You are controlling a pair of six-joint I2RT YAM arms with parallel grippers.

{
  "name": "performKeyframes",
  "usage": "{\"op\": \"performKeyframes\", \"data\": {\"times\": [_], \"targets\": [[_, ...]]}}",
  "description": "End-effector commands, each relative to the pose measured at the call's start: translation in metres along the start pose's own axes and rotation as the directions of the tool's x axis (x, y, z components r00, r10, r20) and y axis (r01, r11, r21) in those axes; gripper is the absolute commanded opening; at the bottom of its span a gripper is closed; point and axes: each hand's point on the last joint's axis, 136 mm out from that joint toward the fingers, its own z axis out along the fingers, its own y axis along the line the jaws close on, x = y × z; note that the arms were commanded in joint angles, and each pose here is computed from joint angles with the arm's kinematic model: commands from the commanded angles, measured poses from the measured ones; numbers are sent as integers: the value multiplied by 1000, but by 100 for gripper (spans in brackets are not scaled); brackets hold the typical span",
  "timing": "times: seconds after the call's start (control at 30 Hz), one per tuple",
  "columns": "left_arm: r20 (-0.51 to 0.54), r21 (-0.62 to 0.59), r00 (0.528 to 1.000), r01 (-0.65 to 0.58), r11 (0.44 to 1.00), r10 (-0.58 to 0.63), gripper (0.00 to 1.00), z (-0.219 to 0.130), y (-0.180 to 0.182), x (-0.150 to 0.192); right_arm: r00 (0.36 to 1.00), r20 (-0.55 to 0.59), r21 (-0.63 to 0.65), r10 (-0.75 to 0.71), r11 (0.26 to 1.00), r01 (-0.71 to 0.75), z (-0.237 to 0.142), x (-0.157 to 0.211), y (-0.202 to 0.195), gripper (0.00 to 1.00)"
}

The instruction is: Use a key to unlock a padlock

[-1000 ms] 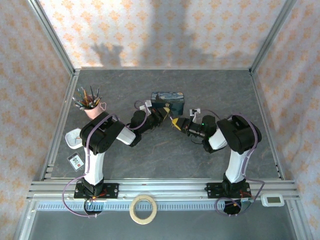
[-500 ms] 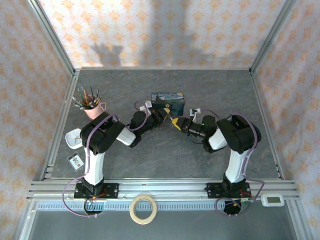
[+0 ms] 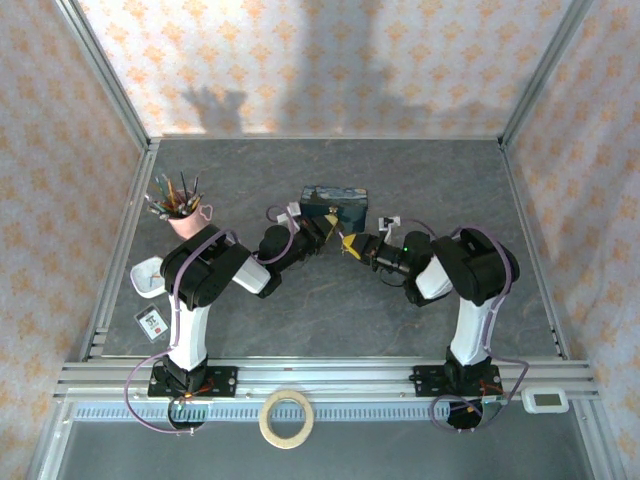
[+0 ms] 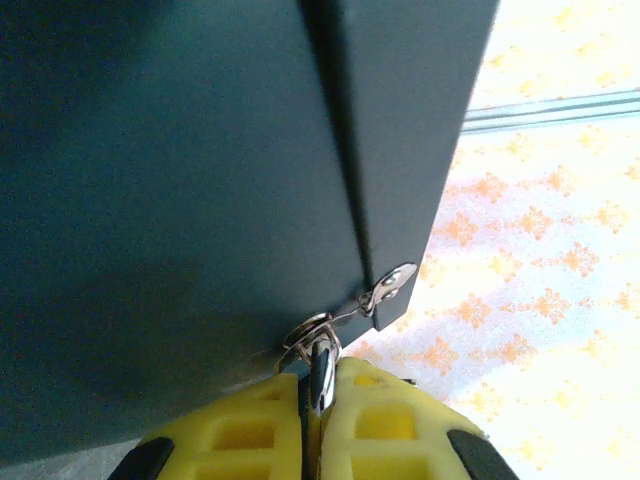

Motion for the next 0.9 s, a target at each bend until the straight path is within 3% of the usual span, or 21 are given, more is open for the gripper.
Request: {"op": "performKeyframes", "data": {"times": [0.0, 0.2, 0.67, 0.87], "targets": [[-80, 141, 997, 5, 990, 7, 0, -3, -41, 28, 996, 81, -93, -37, 995, 44, 3, -14, 24, 0], [-67, 124, 998, 4, 992, 4, 0, 0, -45, 27, 996, 82, -68, -46, 996, 52, 9, -5, 16, 0], [-84, 132, 996, 9, 991, 2, 0, -8, -43, 34, 992, 124, -97, -19, 995, 31, 7, -22, 18, 0], [-81, 140, 997, 3, 990, 9, 0, -8, -44, 34, 993, 97, -107, 63, 993, -53, 12, -18, 18, 0]]}}
